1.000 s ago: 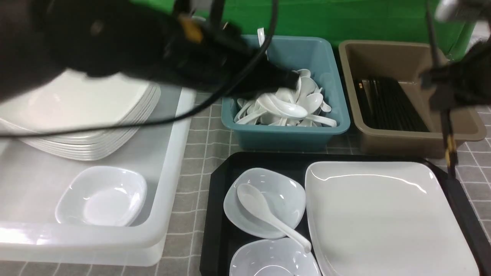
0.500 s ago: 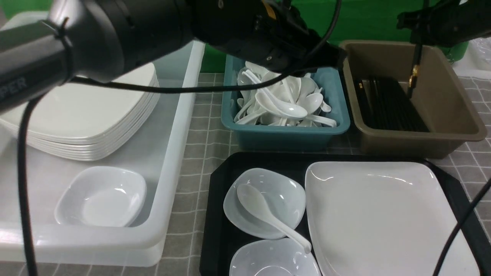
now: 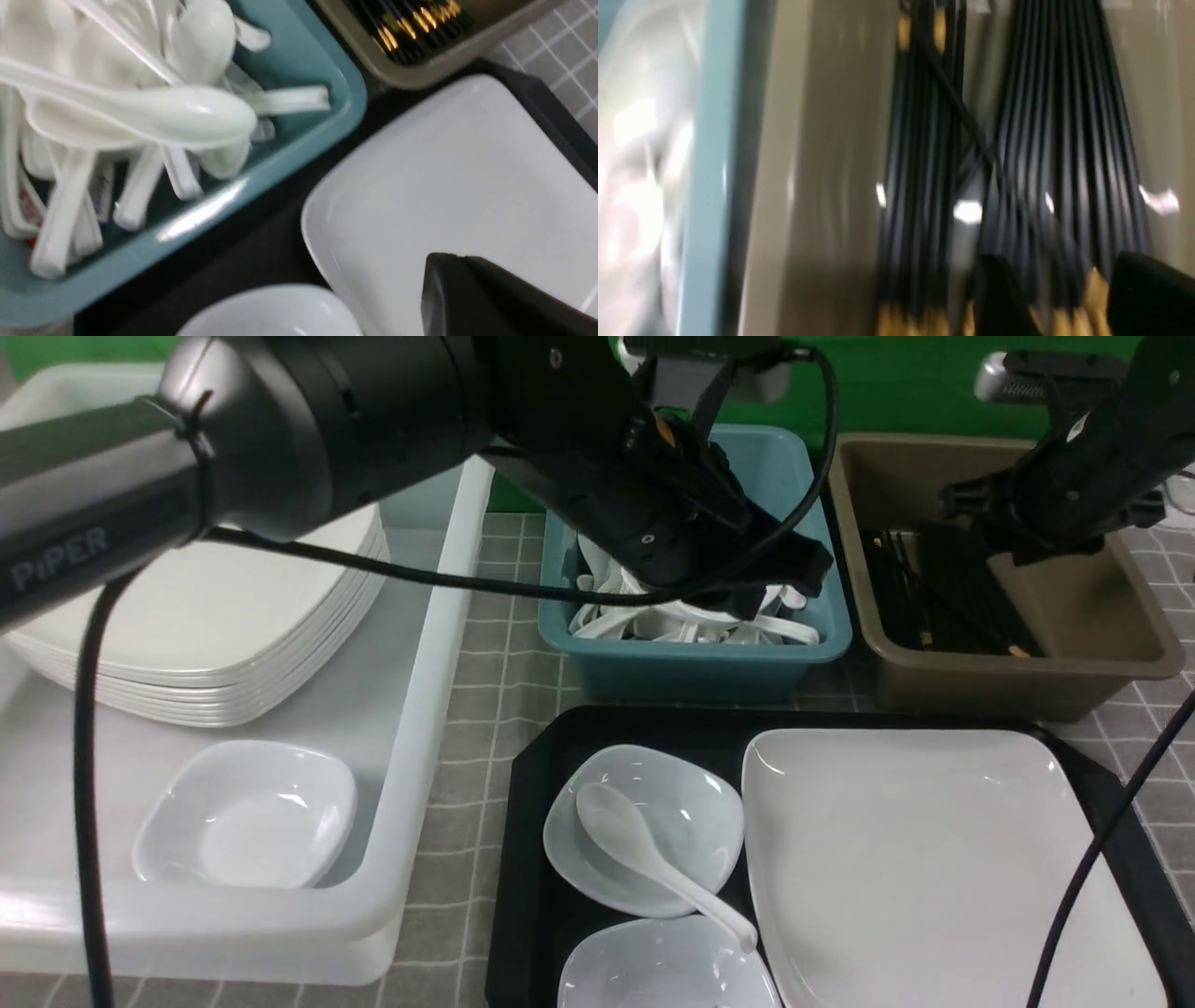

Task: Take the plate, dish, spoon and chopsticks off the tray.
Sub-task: Use the right arm to put the chopsticks into the small storage box on the right, then use the left arm to grab a soup spoon from the plate

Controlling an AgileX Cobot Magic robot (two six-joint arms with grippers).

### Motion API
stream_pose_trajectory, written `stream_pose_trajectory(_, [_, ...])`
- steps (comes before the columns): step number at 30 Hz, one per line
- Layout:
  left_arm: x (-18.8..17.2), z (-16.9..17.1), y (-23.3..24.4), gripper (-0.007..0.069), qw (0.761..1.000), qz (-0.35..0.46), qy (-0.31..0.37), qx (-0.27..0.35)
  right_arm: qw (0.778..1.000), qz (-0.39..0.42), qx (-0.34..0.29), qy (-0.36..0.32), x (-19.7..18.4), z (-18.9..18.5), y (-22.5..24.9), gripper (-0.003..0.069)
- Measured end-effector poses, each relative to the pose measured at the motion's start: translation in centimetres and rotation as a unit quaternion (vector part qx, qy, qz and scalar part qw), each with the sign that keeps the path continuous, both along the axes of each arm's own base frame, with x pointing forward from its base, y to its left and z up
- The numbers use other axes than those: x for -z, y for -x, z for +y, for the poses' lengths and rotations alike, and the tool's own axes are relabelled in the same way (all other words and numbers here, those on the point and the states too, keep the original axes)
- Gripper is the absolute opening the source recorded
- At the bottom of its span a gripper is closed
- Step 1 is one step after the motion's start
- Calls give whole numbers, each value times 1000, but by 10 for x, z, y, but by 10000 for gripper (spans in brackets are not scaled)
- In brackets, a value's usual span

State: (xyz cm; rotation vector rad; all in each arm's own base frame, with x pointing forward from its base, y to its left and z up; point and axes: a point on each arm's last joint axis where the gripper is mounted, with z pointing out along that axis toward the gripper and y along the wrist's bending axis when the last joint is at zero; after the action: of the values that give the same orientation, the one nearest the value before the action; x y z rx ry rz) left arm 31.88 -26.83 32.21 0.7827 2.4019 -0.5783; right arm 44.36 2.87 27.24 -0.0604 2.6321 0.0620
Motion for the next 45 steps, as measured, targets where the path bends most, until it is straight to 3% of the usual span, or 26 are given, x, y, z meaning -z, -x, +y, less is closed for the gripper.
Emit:
stream_pose_trajectory(4, [-8,2,26,20,995,31,-54,76,998,27,-62,6,-57,2,44,83])
stream_pose_trajectory(7, [-7,3,44,20,984,52,-107,133,992,27,-119,-26,-104,9,92,29])
stream_pose_trajectory(11, [-3,1,51,20,970,46,-141,192,988,1,-149,-49,-130,12,151,22])
stream_pose_trajectory(18, [18,-11,49,29,945,27,-168,278,987,-9,-149,-51,-119,8,226,22])
stream_pose_trajectory(25, [67,-23,31,176,915,23,-221,337,987,-13,-141,-78,-98,8,286,22])
stream_pose_trajectory(26, [78,-26,26,241,908,17,-233,349,986,-18,-142,-85,-97,8,294,22])
stream_pose_trajectory(29, [96,-27,19,374,891,10,-262,371,985,-36,-145,-89,-98,9,308,22])
stream_pose_trajectory(30, [97,-27,19,374,890,9,-263,372,985,-37,-145,-90,-98,9,308,22])
stream_pose_trajectory(31, [103,-27,16,431,882,5,-273,383,984,-43,-145,-90,-100,8,311,22])
stream_pose_trajectory(34, [115,-28,13,498,867,2,-285,407,984,-52,-144,-90,-101,8,312,22])
stream_pose_trajectory(39, [133,-30,7,524,852,-7,-303,426,984,-62,-142,-91,-103,8,311,24])
stream_pose_trajectory(45, [139,-35,2,498,857,-29,-298,421,983,-78,-139,-90,-104,8,308,28])
